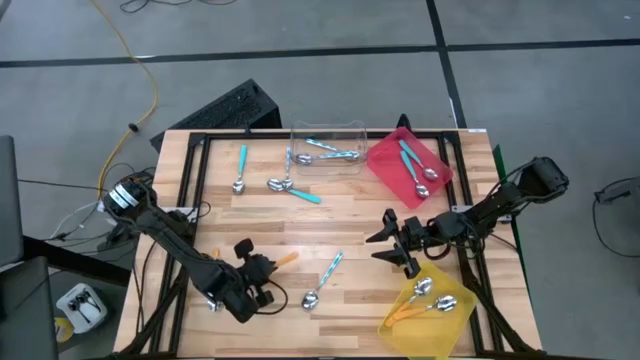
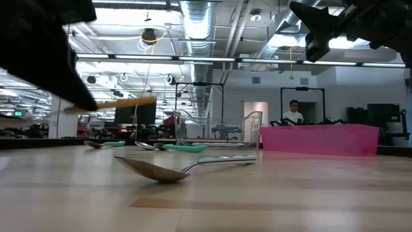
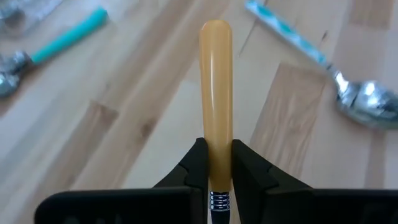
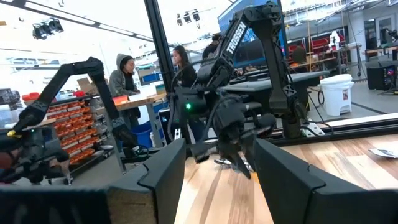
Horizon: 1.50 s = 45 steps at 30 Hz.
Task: Sort silverware by color (type)
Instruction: Put the orange spoon into the yellow bin
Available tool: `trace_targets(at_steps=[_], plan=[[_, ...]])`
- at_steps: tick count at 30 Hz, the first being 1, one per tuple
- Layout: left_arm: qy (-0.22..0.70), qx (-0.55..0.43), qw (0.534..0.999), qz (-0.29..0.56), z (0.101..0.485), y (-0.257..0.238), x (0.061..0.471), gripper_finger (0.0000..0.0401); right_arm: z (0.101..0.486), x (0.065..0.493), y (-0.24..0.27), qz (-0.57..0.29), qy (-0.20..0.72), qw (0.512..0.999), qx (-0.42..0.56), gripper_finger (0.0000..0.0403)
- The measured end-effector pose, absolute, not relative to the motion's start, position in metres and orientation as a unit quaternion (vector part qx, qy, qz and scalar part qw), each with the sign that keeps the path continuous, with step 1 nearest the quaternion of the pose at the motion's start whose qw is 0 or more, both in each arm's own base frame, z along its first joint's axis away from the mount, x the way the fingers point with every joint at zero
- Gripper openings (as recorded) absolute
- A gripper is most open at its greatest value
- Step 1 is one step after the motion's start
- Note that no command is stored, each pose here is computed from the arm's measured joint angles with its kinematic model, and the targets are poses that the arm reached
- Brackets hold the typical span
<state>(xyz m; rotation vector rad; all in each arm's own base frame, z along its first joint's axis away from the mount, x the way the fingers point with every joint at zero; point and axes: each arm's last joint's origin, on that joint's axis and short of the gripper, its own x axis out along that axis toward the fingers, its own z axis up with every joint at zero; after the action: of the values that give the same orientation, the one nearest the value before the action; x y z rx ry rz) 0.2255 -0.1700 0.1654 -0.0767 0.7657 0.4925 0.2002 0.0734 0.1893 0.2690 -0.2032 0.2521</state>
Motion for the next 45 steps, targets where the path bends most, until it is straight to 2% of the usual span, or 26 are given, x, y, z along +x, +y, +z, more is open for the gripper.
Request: trace_targets(at_steps=[13,23,29,36,45], plan=[[0.286,0.001,0.931,0.225,0.218,-0.156,0.213,0.0026,0.206,0.21,0.077,0.126,-0.132,0.974,0.134,0.0217],[0.264,0.02,0.941,0.213,0.238,-0.149,0.207,0.0027,0.229,0.228,0.067,0.095,-0.169,0.973,0.127,0.0217],[0.262,0.034,0.943,0.202,0.241,-0.149,0.208,0.0027,0.241,0.248,0.058,0.067,-0.137,0.982,0.113,0.0217],[0.254,0.04,0.956,0.14,0.247,-0.152,0.217,0.0027,0.257,0.269,0.058,0.054,-0.078,0.993,0.075,0.0217],[0.241,0.05,0.962,0.115,0.261,-0.138,0.219,0.0027,0.27,0.274,0.061,0.085,-0.086,0.992,0.047,0.0217]])
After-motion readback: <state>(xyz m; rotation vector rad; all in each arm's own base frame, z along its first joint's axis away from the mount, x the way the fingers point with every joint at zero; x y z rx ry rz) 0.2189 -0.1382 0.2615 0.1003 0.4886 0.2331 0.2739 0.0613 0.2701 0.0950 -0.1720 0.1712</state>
